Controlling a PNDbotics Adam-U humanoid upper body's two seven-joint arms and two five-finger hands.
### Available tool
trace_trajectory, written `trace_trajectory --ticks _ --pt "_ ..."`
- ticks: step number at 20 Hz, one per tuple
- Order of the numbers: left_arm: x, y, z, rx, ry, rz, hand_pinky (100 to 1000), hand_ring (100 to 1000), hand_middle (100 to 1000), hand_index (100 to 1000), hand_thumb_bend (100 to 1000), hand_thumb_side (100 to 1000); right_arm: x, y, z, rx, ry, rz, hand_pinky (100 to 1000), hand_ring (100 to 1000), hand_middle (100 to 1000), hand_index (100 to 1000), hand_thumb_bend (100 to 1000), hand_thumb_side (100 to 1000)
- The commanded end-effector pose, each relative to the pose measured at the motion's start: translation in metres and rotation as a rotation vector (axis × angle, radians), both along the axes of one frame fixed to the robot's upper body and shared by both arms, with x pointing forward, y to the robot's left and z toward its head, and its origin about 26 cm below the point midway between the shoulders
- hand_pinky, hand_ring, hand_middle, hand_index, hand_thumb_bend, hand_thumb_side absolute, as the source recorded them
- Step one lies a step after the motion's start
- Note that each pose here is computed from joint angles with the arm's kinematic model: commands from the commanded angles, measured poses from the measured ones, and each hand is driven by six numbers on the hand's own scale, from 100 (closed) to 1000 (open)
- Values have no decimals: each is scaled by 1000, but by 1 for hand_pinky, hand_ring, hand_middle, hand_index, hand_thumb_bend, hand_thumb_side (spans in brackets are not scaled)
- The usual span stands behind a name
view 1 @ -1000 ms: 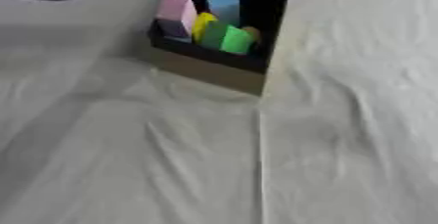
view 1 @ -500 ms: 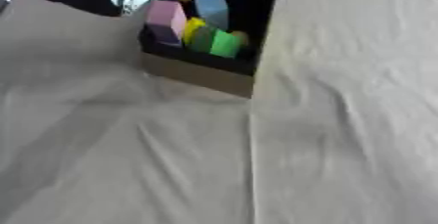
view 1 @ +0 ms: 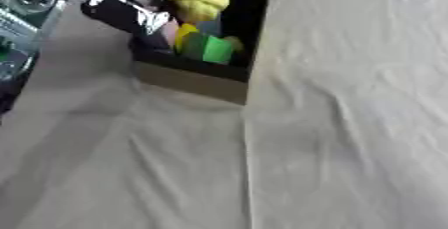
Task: Pick up objects on the table and place them in the box.
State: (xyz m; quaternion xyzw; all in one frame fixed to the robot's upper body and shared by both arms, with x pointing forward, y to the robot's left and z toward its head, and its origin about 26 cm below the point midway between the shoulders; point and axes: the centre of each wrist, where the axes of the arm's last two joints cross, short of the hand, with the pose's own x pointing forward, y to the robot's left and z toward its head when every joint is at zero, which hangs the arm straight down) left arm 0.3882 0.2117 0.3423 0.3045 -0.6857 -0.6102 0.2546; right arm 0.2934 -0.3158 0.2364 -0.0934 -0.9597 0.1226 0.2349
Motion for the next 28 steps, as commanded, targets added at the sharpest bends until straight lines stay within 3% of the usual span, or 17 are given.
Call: trace_trajectory --ticks 1,3,6,12,16,17,21,25,28 --pt "5 2 3 30 -1 5 743 743 765 896 493 341 -3 -1 9 -19 -22 4 863 830 648 738 100 634" --pt "7 3 2 52 3 0 819 836 862 963 680 406 -3 -1 7 -16 -18 0 864 831 648 738 100 634" --pt "7 6 2 67 -16 -2 827 847 863 957 791 411 -3 -1 6 -14 -15 -4 864 831 648 738 100 634" --pt "-8 14 15 -36 -89 -37 810 824 835 931 615 389 -4 -3 4 -12 -10 -15 864 831 647 738 100 637" --pt "-35 21 32 -183 -181 -87 765 753 759 870 340 292 -4 -4 4 -10 -13 -16 864 831 647 739 100 633" --pt "-47 23 36 -250 -217 -113 759 739 743 855 314 283 -4 -4 4 -9 -14 -18 863 831 648 739 100 633" --pt "-94 38 42 -531 -330 -255 739 693 695 815 273 267 -5 -7 5 -4 -29 -28 862 831 649 739 100 632" --pt "-100 68 28 -814 -402 -361 713 658 655 774 298 249 -6 -9 6 4 -42 -31 862 831 651 740 100 630" --pt "-99 89 7 -974 -430 -400 692 631 627 747 315 258 -6 -10 7 9 -53 -31 860 831 652 738 100 627"
